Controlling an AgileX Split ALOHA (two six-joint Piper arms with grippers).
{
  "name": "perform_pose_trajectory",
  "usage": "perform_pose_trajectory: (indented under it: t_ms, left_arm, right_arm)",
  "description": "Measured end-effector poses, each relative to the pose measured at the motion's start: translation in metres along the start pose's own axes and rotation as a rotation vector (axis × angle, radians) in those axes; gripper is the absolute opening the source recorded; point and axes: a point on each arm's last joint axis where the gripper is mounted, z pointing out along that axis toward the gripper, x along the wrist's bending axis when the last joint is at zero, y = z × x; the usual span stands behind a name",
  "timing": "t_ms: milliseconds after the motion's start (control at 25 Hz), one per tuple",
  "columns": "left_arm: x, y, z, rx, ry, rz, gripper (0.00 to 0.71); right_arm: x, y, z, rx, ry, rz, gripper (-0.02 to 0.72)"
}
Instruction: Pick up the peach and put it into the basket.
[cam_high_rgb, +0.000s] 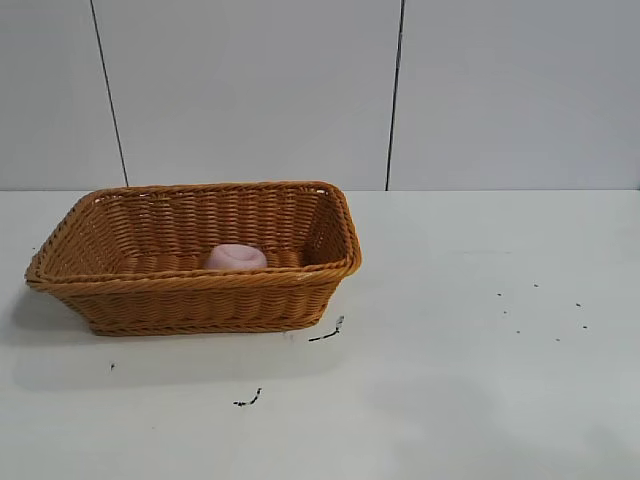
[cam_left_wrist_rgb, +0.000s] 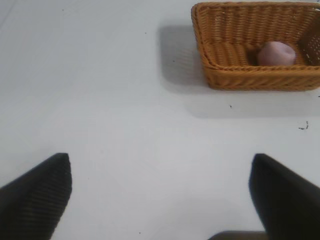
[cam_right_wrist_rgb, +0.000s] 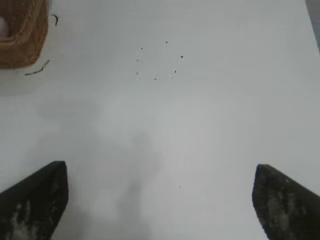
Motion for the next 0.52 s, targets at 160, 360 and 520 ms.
perform_pose_trajectory:
  t_ms: [160, 360, 520]
  left_arm:
    - [0.0000, 0.0000, 0.0000, 0.000, 0.000, 0.000, 0.693]
    - [0.0000, 0.0000, 0.0000, 0.000, 0.000, 0.000, 0.693]
    - [0.0000, 0.0000, 0.0000, 0.000, 0.000, 0.000, 0.693]
  right_arm:
    - [-0.0002, -0.0012, -0.0023, -0.017, 0.000, -0.004, 0.696]
    - [-0.0002, -0.0014, -0.0021, -0.016, -0.001, -0.002, 0.696]
    - [-0.0002, -0.0014, -0.0021, -0.016, -0.001, -0.001, 0.696]
